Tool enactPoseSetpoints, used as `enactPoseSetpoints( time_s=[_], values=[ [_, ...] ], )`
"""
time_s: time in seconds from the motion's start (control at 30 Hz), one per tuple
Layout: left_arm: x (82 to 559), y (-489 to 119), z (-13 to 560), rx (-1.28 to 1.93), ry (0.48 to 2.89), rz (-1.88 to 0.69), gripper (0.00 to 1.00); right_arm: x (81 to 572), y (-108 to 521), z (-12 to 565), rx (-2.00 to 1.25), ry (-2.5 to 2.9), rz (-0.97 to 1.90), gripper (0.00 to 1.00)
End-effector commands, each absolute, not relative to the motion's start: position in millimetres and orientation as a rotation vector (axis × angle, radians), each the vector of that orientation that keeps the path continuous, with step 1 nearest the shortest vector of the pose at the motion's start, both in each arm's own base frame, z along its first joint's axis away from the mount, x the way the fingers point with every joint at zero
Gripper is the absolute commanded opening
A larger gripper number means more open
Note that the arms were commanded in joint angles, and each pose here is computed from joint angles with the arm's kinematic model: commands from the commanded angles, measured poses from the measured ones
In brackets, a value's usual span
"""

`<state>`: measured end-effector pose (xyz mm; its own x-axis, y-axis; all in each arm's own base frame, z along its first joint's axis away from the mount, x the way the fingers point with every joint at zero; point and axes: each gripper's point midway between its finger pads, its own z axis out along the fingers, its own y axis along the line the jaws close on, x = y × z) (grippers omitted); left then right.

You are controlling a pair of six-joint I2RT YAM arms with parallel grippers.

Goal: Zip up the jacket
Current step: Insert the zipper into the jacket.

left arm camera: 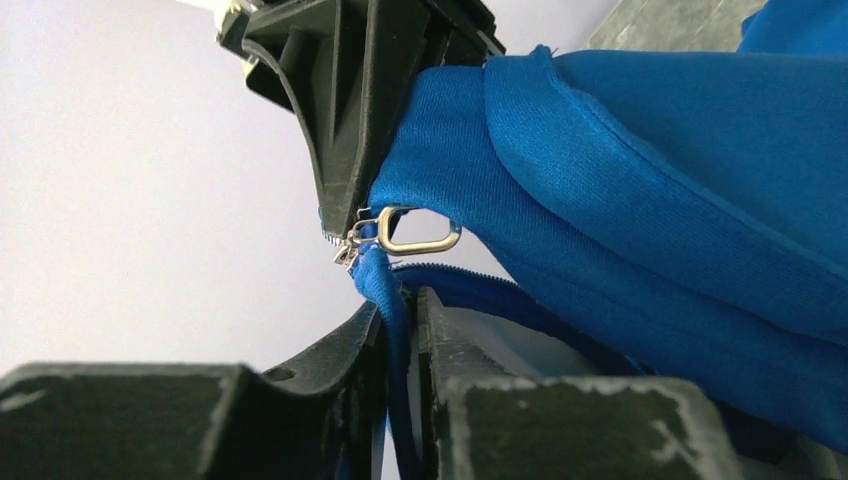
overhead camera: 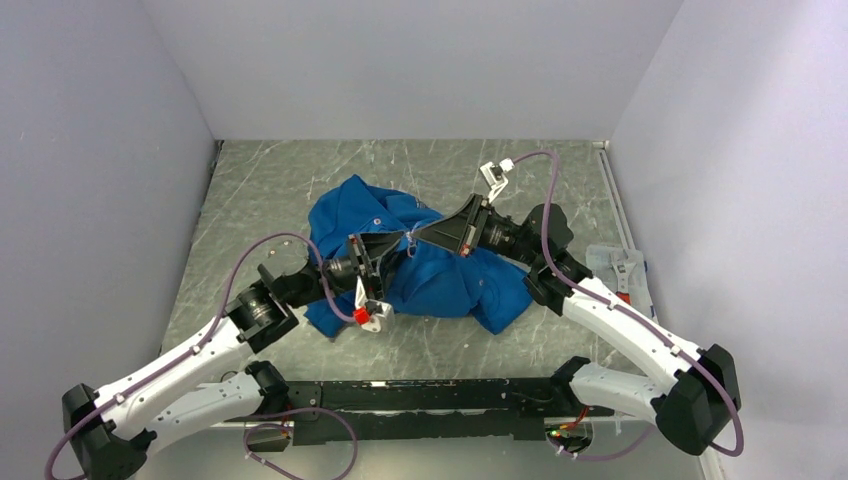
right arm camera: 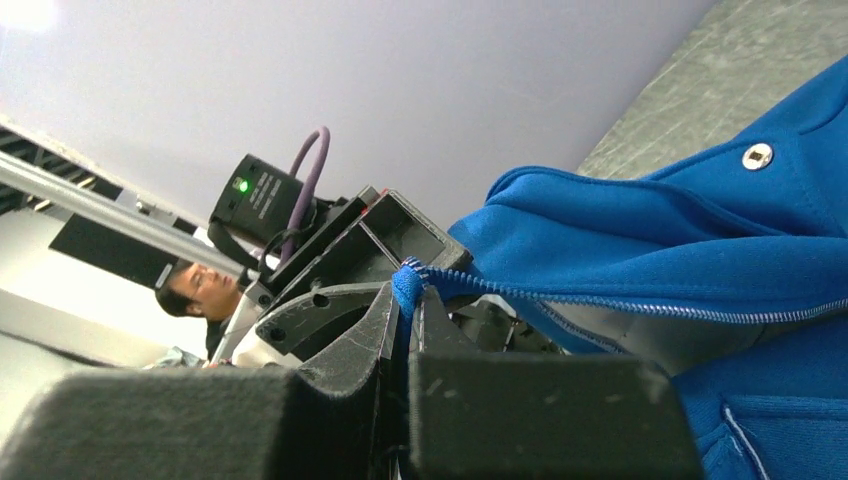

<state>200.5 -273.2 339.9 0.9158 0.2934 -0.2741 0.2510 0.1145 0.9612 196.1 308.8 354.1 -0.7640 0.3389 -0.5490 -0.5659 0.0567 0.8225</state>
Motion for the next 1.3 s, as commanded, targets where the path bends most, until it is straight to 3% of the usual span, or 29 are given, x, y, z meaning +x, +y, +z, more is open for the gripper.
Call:
enactPoseSetpoints(
  time_s=[0.0,0.43,0.63,0.77,1.07,1.13,1.2,1.27],
  values=[
    [210,-272,384,1.325,0.463,0.074,0.22,210,306,381,-0.175,1.580,1.750,0.00],
    [222,-259,400,1.250,0.566,0.098,0.30,207,305,384,-0.175,1.571,1.750,0.00],
    [219,-261,397,1.264,0.558,0.085,0.29,207,305,385,-0.172,1.566,1.750,0.00],
    [210,-263,394,1.287,0.520,0.057,0.22,207,306,384,-0.169,1.566,1.759,0.00],
    [192,-271,383,1.347,0.412,0.039,0.19,208,306,381,-0.157,1.576,1.756,0.00],
    [190,-272,383,1.353,0.402,0.034,0.13,208,305,381,-0.154,1.578,1.757,0.00],
    [189,-273,380,1.361,0.394,0.030,0.00,208,306,381,-0.156,1.578,1.758,0.00],
    [190,-274,380,1.359,0.401,0.031,0.00,208,306,381,-0.157,1.580,1.756,0.00]
  ],
)
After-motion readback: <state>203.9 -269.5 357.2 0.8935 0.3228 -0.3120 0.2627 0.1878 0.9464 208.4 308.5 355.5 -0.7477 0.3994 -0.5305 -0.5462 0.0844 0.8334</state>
